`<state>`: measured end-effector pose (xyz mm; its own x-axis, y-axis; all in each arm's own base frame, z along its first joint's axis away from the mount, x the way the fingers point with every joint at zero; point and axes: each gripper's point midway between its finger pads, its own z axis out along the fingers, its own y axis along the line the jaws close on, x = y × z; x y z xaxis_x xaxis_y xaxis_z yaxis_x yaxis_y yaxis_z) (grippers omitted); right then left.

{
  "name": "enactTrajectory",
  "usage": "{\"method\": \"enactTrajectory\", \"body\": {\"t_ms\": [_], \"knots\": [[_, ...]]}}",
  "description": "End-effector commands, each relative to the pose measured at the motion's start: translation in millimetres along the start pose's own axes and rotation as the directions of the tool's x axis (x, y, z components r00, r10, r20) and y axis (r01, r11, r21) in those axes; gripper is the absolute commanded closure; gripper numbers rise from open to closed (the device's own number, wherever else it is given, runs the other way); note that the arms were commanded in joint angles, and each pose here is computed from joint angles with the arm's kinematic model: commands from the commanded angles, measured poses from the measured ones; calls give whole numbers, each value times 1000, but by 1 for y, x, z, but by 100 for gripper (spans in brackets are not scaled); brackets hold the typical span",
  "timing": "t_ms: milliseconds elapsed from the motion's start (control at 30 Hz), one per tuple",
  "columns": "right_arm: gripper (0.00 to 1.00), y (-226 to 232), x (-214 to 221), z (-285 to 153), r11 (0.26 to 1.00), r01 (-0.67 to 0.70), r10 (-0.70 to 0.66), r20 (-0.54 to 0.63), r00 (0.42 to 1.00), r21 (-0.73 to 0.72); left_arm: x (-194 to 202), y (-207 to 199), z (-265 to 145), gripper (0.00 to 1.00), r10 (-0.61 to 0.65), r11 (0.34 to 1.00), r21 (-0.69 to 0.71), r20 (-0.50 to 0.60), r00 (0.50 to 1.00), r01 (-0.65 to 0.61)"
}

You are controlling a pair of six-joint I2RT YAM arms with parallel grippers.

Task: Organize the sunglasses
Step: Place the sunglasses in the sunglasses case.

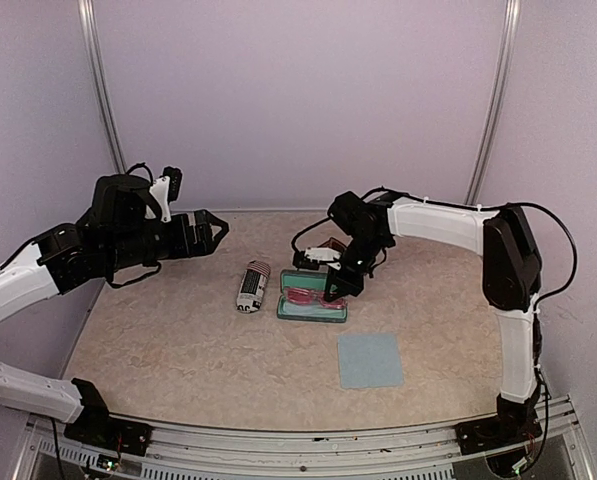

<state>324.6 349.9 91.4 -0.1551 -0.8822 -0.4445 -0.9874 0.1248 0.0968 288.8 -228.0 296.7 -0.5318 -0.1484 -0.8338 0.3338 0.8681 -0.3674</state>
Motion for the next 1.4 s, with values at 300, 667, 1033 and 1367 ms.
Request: {"method": "enactTrajectory", "body": {"t_ms": [300, 667, 1033, 1367], "knots": [[100, 0, 1, 14, 998, -5, 6, 15, 1000, -61, -8, -4, 2, 1, 12, 1000, 12, 1, 1000, -12], [95, -1, 1, 21, 996, -4, 7, 33, 999, -92, -6, -5, 6, 1, 12, 1000, 13, -8, 1000, -12], [84, -9, 2, 23, 997, -18, 20, 34, 999, -72, -5, -6, 7, 1, 12, 1000, 15, -13, 1000, -12], [77, -25, -11, 10, 1000, -2, 0, 76, 997, 27, -4, -5, 8, 1, 10, 1000, 13, -12, 1000, -10]]}}
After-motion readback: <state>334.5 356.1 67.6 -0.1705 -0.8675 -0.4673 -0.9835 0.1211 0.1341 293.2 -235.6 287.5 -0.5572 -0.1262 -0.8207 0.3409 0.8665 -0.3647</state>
